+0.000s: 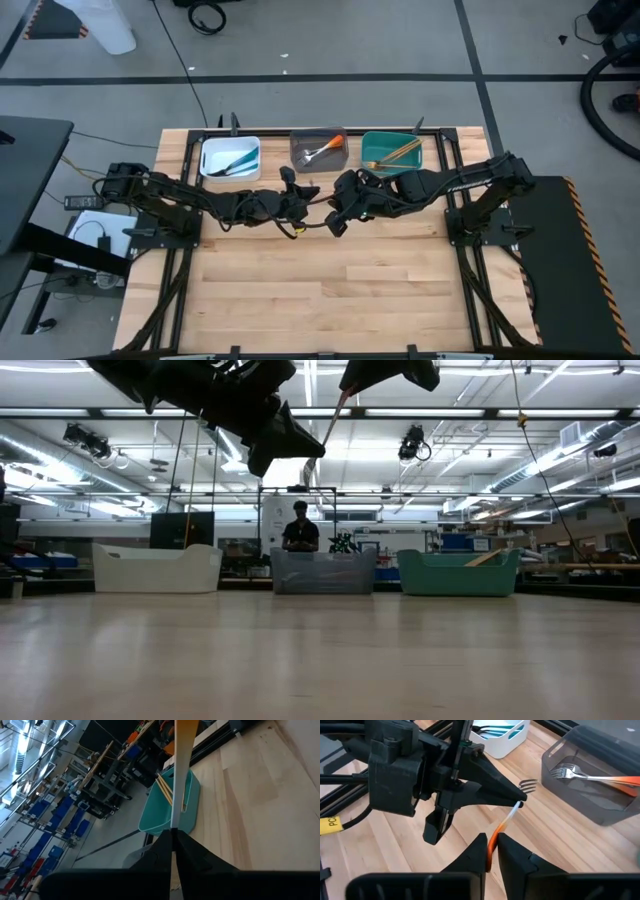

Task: Sort silverware by color (type)
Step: Put the orange fork into the black bin

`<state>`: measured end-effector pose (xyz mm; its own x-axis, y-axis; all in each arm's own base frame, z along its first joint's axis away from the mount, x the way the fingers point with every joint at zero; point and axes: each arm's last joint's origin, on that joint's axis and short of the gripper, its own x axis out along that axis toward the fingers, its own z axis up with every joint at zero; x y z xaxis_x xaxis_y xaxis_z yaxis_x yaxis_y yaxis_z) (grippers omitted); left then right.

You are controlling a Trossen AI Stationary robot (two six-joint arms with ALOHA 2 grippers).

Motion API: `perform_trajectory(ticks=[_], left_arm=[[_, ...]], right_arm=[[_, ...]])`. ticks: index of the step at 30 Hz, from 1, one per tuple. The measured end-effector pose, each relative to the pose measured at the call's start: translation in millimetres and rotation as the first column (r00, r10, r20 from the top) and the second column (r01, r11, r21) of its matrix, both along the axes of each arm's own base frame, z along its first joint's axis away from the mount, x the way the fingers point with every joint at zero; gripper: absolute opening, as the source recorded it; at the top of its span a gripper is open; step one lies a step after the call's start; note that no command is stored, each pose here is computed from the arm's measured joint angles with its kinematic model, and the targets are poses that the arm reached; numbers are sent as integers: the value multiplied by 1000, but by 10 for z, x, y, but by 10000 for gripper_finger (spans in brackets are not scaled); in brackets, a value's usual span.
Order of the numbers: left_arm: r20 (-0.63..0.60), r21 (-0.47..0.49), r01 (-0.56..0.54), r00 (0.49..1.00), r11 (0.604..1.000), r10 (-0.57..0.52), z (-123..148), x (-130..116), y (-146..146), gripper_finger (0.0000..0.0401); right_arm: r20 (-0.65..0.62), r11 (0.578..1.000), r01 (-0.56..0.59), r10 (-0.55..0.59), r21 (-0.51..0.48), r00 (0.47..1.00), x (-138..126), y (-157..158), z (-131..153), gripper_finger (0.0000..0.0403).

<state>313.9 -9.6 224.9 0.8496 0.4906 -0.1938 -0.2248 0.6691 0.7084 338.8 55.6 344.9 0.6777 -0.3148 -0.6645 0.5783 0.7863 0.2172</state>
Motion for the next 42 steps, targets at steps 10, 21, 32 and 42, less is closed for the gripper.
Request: perform_trajectory(ticks=[10,21,32,42], left_arm=[[3,-8,-6,1000,1000,6,-5,-3,1,26],[96,-32,-4,995,999,7,73,10,-50,140],[98,-22,-4,995,1000,6,80,8,-83,135],[125,-26,-4,992,1000,7,104,11,-84,83]], right_arm=[[-12,1000,16,-17,-5,1000,-17,-10,-6,14],[20,999,49,-49,6,999,-3,-10,8,13],[26,996,82,-81,-28,996,-6,-23,9,13],[56,997,80,-79,-16,995,16,-18,28,13]])
